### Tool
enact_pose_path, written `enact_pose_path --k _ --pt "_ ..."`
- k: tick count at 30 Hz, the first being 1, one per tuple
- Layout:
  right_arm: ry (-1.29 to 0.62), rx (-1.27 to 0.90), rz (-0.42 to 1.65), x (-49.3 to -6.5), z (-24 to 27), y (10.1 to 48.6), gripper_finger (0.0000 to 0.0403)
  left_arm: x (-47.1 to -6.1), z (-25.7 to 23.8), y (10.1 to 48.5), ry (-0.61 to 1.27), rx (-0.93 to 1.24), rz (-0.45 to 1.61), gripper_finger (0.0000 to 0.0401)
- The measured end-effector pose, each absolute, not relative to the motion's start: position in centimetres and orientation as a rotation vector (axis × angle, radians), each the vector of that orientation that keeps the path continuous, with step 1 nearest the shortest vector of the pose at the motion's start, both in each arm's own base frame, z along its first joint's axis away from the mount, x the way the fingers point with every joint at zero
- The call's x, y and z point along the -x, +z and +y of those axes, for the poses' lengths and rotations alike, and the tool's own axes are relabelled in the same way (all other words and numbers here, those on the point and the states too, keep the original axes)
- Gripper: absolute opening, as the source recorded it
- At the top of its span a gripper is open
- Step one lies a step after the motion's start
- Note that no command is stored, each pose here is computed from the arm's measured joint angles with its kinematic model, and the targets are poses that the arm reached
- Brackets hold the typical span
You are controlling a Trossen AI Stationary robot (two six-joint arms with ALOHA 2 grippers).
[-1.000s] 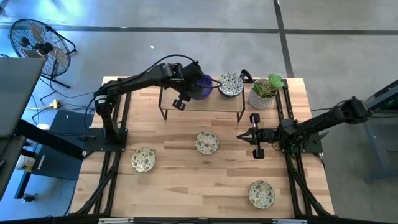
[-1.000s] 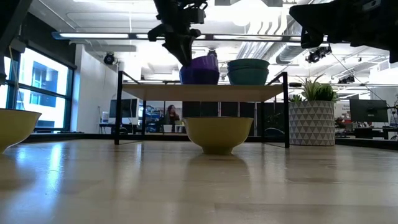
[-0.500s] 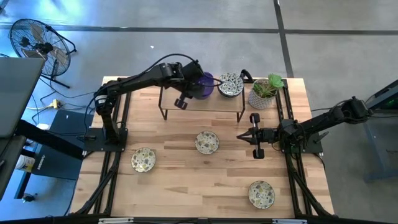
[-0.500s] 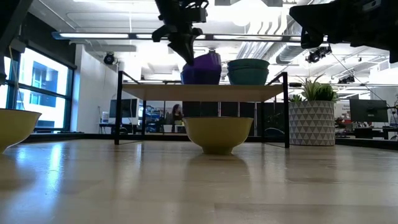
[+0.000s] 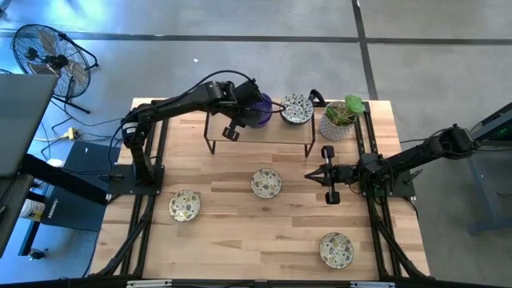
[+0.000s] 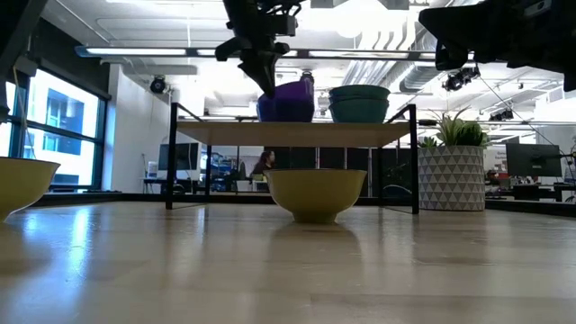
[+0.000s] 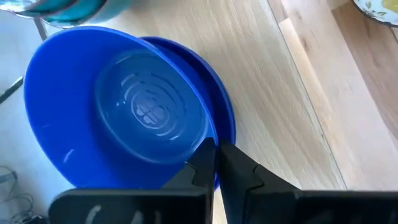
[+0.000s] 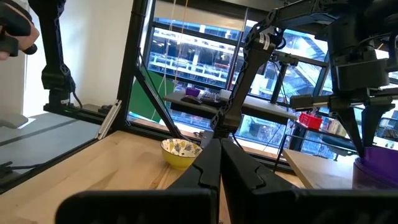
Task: Pick & Place Mini bowls
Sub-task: Stack the violet bowl on top of the violet bowl on the shelf
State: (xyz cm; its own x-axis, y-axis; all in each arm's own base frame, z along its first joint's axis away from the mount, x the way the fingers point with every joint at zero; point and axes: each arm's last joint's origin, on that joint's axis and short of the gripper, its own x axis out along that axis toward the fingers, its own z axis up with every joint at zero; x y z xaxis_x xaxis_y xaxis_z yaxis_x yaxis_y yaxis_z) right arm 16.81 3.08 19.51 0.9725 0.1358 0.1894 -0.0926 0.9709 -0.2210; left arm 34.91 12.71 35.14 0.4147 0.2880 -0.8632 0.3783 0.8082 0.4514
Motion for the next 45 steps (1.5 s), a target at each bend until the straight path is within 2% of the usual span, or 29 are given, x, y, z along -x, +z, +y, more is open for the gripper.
enact_pose_path --k 3,10,14,18,24,37,45 --pt "0.116 0.213 -0.204 -16.8 3.1 19.5 0.0 -35.0 12.5 35.2 -0.065 -0.68 1.164 0.0029" --pt "0.116 0.216 -0.204 -16.8 3.1 19.5 0.0 -35.1 12.0 35.2 -0.081 -0.702 1.169 0.0109" --pt "0.116 0.216 -0.204 -16.8 3.1 19.5 0.0 -35.2 12.1 35.3 -0.068 -0.706 1.15 0.0123" --pt "0.116 0.216 -0.203 -16.8 3.1 19.5 0.0 -35.6 12.3 35.6 -0.054 -0.738 1.107 0.0096" --pt "0.116 0.216 -0.203 -16.8 3.1 19.5 0.0 -34.1 14.7 37.1 -0.055 -0.664 1.075 0.0009" --pt "0.116 0.217 -0.203 -16.8 3.1 19.5 0.0 -38.7 17.0 32.9 -0.11 -0.67 0.967 0.0001" --pt "0.116 0.217 -0.203 -16.8 3.1 19.5 0.0 -39.9 16.2 32.6 -0.122 -0.688 0.908 0.0"
